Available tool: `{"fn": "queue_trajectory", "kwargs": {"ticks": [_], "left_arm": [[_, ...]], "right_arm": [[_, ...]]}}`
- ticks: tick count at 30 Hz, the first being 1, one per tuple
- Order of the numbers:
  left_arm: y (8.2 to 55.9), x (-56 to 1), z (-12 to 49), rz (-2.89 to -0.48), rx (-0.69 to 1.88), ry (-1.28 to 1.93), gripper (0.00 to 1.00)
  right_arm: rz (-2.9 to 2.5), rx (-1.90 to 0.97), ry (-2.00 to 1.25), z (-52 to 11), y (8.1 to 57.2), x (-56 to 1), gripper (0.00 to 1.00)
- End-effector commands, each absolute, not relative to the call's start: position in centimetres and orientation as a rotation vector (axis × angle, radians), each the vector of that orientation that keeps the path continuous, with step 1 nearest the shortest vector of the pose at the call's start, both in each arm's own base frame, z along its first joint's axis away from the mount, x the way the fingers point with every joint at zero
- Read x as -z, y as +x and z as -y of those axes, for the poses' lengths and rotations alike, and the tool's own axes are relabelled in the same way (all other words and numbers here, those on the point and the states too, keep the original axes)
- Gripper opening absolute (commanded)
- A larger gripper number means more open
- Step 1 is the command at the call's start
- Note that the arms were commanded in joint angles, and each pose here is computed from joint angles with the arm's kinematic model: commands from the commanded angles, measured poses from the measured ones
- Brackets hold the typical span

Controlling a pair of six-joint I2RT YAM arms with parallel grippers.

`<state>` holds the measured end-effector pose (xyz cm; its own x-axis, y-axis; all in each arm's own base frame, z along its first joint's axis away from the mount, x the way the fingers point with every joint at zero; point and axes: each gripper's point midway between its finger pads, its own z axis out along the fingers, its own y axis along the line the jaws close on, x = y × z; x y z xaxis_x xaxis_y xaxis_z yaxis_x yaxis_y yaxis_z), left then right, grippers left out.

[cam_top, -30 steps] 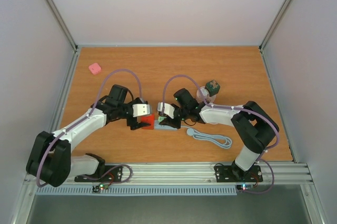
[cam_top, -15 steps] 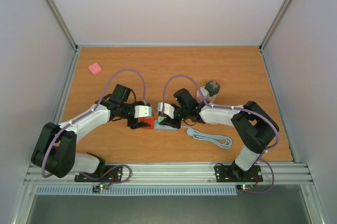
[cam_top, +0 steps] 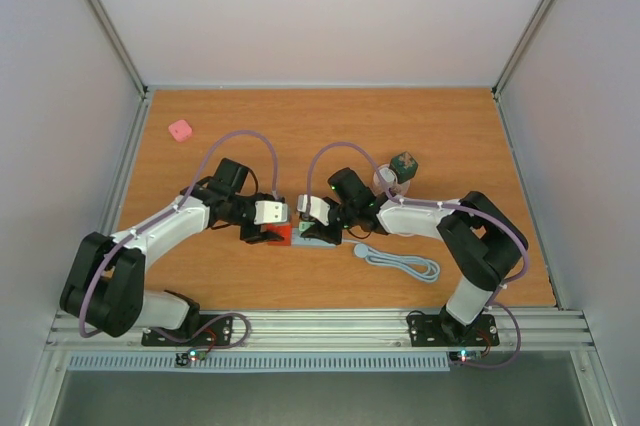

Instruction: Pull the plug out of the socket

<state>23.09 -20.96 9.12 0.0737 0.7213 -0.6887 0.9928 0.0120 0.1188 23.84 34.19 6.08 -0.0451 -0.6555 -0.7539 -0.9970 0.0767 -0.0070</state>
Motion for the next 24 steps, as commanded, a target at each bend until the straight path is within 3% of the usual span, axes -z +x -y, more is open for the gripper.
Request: {"fn": "queue_trajectory", "kwargs": {"ticks": [1,24], "left_arm": [[24.5,-14.3,23.0,-1.507,0.597,1.687,0.37],[23.1,-15.9,23.1,-1.399,0.585,1.699,0.3]], "right_arm": [[-1.875,-0.682,-1.705,-32.9,22.8,-2.6,0.01],[-1.921,-0.577,-1.697,-32.1,23.8,-1.0,0.01]]}}
